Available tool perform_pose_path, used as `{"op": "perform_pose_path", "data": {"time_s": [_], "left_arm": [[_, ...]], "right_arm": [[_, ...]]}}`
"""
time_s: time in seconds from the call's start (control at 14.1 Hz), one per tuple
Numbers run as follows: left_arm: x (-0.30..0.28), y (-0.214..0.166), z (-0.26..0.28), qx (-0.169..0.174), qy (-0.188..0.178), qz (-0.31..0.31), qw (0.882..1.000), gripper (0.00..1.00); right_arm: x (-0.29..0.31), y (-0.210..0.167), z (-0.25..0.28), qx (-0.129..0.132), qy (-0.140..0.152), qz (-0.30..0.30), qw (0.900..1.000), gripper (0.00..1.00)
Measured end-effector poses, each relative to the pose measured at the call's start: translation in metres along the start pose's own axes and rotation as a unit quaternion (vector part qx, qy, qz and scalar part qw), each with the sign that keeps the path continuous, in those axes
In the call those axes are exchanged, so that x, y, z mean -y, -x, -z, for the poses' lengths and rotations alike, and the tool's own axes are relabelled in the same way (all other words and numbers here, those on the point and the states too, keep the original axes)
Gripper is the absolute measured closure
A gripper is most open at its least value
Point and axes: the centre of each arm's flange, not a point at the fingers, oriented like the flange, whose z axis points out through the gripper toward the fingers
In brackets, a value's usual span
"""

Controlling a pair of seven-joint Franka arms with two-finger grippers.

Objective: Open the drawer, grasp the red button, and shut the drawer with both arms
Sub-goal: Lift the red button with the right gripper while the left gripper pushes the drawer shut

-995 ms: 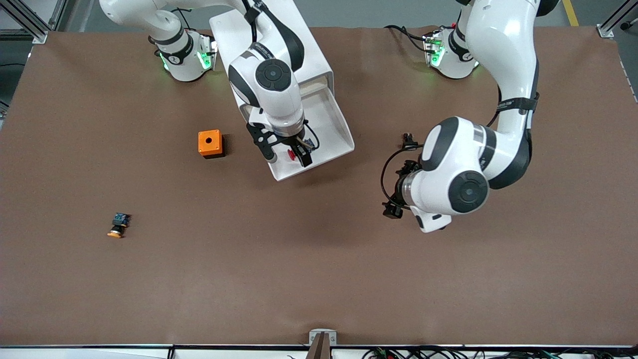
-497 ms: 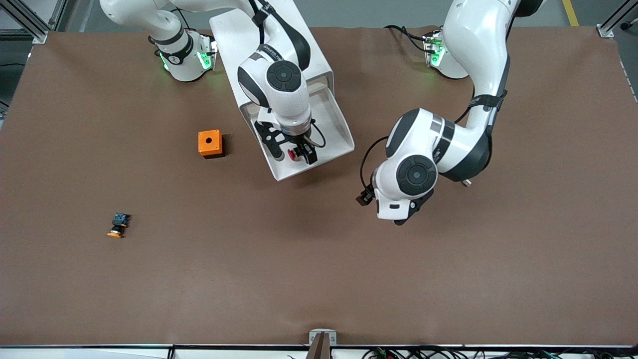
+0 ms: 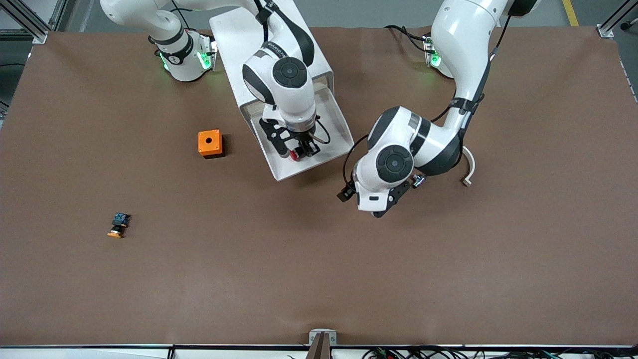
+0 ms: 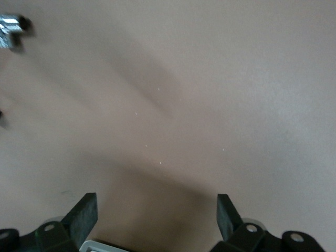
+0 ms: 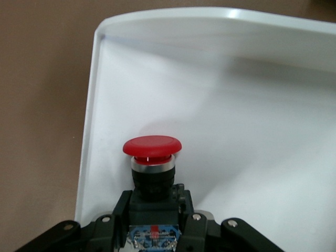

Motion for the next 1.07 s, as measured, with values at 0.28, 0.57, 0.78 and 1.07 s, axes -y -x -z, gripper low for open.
{"op": "perform_pose_path", "data": {"time_s": [0.28, 0.57, 0.78, 1.07], "left_arm": [[0.012, 0.029, -0.022, 0.006, 0.008, -0.007, 1.000, 0.00], [0.011, 0.061, -0.036, 0.016, 0.014, -0.019, 1.000, 0.00], [0.009, 0.101, -0.050, 0.021, 0.015, -0.013, 1.000, 0.00], [0.022, 0.183, -0.085, 0.026, -0.017, -0.010, 0.999, 0.00]], "right_arm": [[0.015, -0.038, 0.023, -0.007, 0.015, 0.050, 0.999, 0.59], [0.029, -0.165, 0.078, -0.005, 0.026, 0.170, 0.985, 0.59], [0.017, -0.269, 0.075, -0.001, 0.029, 0.246, 0.969, 0.59], [-0.018, -0.381, 0.024, -0.012, 0.010, 0.314, 0.949, 0.59]]}}
